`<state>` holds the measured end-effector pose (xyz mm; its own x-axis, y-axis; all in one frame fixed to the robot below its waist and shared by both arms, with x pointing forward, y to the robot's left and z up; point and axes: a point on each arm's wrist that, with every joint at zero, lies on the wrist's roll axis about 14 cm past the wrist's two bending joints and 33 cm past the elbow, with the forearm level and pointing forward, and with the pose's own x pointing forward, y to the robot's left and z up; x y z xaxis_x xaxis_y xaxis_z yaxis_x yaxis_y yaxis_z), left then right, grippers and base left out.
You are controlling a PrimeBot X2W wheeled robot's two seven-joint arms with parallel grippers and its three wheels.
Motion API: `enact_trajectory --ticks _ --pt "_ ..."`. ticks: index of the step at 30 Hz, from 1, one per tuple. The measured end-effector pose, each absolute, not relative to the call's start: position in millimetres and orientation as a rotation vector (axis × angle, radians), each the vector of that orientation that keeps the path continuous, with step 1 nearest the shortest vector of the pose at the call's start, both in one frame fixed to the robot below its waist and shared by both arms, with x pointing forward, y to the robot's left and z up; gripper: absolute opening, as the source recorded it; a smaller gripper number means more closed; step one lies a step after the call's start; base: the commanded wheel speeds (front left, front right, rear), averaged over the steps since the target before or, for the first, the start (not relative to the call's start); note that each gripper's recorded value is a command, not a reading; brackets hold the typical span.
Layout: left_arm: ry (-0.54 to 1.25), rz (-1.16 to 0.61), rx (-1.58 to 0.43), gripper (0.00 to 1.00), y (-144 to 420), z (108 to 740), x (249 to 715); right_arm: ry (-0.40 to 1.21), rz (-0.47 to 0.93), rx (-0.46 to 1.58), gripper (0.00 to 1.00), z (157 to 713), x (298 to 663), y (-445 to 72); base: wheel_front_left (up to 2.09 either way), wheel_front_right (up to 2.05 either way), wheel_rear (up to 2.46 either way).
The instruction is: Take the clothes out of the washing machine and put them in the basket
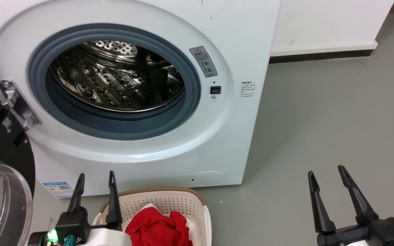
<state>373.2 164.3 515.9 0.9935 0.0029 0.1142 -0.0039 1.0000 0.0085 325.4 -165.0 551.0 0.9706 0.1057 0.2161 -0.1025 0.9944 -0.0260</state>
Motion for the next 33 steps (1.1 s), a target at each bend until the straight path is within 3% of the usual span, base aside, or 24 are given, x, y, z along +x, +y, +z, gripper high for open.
enact_trajectory --ticks 33 --pt "-0.11 0.066 -0.01 1.0 180 515 347 -0.217 0.09 0.028 1.0 550 322 -170 0.0 0.0 0.0"
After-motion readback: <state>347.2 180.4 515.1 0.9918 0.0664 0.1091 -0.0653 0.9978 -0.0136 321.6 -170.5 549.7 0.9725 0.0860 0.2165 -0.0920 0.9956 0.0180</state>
